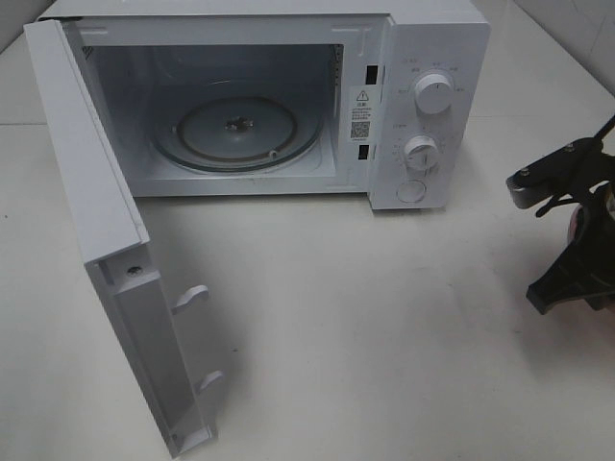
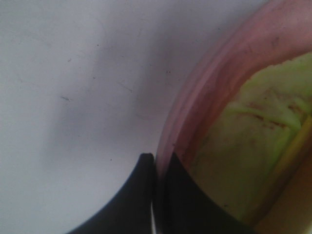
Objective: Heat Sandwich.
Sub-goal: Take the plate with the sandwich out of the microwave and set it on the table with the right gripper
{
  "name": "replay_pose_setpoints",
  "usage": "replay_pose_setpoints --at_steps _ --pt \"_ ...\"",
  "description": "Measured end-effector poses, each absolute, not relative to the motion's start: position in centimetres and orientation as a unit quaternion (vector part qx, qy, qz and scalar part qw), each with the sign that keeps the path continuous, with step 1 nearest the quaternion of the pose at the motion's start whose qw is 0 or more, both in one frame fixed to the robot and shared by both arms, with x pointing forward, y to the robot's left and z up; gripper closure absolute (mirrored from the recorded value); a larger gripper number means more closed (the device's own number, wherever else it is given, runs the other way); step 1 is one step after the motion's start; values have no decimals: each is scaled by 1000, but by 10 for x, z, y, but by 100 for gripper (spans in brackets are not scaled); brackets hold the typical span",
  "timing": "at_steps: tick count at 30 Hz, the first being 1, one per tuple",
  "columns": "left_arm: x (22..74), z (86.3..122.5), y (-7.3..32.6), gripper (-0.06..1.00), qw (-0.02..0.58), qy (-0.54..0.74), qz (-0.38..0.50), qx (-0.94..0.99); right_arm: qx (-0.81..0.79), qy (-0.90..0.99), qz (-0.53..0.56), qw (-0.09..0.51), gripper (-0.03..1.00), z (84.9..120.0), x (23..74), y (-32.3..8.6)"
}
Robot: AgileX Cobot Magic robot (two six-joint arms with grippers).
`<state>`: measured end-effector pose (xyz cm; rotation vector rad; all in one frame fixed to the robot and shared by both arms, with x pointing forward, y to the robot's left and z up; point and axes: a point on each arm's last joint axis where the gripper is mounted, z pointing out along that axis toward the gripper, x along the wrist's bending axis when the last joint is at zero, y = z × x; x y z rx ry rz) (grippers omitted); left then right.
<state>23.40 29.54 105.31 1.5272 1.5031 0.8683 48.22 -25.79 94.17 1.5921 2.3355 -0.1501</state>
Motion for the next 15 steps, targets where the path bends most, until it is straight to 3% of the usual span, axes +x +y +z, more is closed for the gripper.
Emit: replay_pose_setpoints --at_steps 15 --pt "234 1053 295 -3 403 595 344 605 578 802 -58 138 94 901 496 -253"
